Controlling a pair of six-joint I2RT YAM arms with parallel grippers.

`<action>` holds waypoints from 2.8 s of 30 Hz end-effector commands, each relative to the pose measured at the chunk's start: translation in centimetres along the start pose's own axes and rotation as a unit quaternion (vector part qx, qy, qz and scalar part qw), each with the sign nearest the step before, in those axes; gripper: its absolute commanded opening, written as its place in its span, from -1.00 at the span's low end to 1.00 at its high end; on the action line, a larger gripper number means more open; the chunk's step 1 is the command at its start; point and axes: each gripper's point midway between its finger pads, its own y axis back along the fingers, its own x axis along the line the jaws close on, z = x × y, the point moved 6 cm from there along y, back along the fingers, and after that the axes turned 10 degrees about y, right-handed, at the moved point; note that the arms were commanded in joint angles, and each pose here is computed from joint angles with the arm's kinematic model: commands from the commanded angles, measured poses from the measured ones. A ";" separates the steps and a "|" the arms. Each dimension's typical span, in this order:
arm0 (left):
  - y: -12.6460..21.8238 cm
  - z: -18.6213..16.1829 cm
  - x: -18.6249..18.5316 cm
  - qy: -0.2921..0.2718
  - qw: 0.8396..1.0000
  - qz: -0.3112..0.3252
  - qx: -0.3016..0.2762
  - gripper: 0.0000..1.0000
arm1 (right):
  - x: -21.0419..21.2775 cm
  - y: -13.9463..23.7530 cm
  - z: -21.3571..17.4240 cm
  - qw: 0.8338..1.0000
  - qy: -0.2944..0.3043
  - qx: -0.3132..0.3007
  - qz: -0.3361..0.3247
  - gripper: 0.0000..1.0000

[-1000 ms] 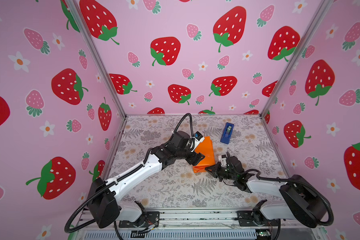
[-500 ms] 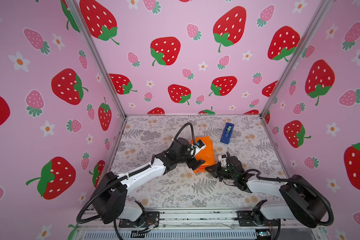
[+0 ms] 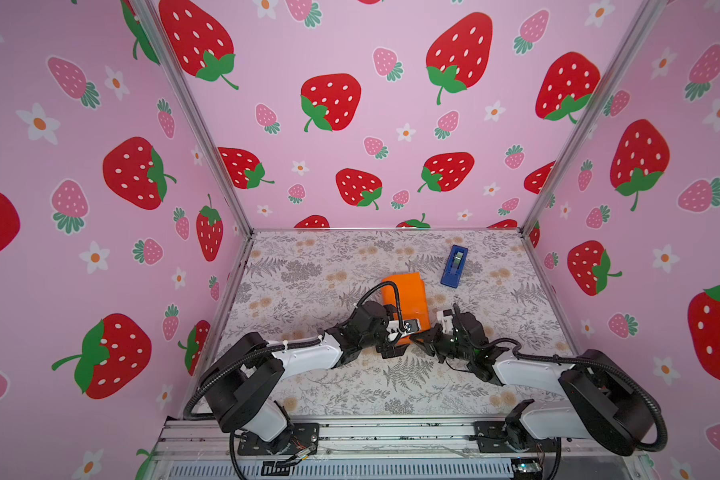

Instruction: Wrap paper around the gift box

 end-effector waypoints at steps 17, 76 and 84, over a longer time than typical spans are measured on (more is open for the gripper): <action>-3.3 -2.8 0.0 -0.124 0.990 0.060 0.036 0.99 | 2.4 0.1 0.9 0.999 0.007 -0.010 0.035 -1.00; -2.5 -4.9 0.0 -0.053 0.991 -0.046 0.116 0.03 | 2.4 2.5 3.8 0.986 0.156 -0.060 -0.006 -1.00; -2.7 -5.2 -0.1 -0.047 0.989 -0.055 0.126 -0.03 | 2.0 7.0 11.2 0.971 0.194 -0.124 -0.070 -0.95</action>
